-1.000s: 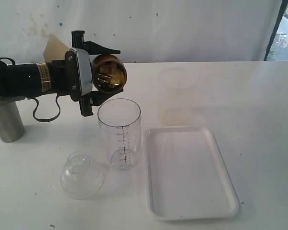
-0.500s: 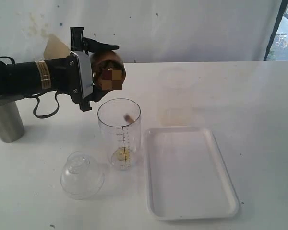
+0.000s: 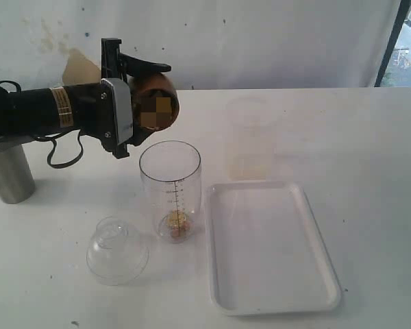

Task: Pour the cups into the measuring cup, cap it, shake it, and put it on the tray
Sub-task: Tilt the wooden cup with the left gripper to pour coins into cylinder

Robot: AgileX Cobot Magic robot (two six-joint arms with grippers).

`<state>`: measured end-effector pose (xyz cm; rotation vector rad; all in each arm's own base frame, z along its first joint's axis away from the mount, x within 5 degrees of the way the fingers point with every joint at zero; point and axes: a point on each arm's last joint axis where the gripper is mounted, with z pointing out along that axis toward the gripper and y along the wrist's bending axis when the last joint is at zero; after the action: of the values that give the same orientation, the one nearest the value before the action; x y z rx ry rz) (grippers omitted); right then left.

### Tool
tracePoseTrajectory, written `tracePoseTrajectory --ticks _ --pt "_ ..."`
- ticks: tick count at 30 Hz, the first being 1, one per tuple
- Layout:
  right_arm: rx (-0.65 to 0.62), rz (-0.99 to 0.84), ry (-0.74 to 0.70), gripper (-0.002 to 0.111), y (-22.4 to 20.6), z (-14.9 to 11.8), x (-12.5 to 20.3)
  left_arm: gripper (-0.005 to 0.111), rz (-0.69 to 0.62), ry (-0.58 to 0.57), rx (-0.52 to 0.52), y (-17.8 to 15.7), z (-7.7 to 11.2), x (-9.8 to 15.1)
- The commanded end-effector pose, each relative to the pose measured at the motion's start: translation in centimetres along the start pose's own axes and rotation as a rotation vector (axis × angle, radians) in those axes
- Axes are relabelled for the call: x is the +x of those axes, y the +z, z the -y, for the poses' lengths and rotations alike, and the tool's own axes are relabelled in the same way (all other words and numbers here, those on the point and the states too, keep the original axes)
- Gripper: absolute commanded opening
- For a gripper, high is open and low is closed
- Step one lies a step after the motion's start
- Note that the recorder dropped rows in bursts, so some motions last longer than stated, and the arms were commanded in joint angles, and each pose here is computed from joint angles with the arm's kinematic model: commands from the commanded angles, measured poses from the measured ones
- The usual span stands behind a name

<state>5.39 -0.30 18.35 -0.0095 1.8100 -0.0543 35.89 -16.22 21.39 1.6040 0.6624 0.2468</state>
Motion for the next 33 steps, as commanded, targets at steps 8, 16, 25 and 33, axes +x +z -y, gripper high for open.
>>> tracePoseTrajectory --ticks 8,16,25,33 --pt "0.0 0.011 0.001 0.0 -0.01 0.0 -0.12 0.0 0.018 0.164 -0.026 -0.14 -0.72 -0.42" --pt "0.0 0.011 0.001 0.0 -0.01 0.0 -0.12 0.0 0.019 0.206 -0.038 -0.14 -0.82 -0.45" --pt "0.0 0.011 0.001 0.0 -0.01 0.0 -0.12 0.0 0.036 0.284 -0.051 -0.02 -0.89 -0.78" --pt "0.0 0.011 0.001 0.0 -0.01 0.0 -0.12 0.0 0.018 0.324 -0.065 0.5 -0.99 -1.25"
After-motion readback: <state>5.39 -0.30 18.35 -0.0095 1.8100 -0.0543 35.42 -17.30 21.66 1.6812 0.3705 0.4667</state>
